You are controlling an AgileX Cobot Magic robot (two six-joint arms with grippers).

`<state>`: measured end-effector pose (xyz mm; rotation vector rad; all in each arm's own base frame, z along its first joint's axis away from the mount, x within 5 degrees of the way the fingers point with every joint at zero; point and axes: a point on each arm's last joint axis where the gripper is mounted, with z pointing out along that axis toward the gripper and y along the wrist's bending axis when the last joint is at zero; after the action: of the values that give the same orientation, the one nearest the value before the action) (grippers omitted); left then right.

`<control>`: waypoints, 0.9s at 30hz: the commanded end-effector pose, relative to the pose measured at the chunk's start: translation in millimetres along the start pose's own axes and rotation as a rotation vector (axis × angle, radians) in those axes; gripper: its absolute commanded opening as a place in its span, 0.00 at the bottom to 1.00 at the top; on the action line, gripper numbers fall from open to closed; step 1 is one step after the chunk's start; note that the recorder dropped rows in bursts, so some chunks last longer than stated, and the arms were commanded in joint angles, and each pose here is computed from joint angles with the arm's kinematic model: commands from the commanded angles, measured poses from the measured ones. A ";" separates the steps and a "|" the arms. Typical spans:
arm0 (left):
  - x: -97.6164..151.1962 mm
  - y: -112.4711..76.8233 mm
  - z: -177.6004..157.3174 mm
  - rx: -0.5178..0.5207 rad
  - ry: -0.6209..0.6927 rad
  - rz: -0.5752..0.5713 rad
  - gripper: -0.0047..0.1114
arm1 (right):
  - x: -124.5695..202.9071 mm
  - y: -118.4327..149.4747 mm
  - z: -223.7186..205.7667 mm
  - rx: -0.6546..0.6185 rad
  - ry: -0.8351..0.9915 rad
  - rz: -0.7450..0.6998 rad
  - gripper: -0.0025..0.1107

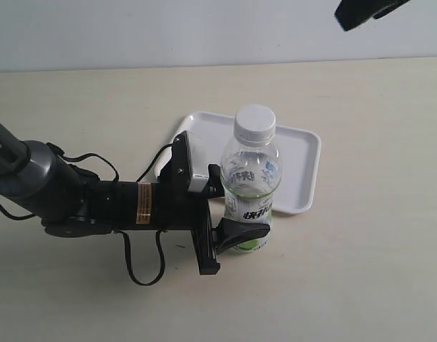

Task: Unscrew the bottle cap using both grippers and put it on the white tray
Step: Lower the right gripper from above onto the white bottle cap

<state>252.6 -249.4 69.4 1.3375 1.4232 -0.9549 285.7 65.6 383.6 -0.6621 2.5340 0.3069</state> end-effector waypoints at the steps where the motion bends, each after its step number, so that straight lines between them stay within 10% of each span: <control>1: 2.1 -0.1 0.5 0.000 0.052 -0.005 0.04 | 4.6 31.1 0.0 -0.020 0.019 -0.065 0.53; 27: -26.1 -1.8 -2.6 -0.040 0.234 -0.002 0.04 | -2.3 65.2 38.6 -0.055 0.133 -0.019 0.54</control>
<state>251.5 -255.8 91.8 1.4123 1.5925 -0.8175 269.8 134.9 360.1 -0.7488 2.6494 0.3484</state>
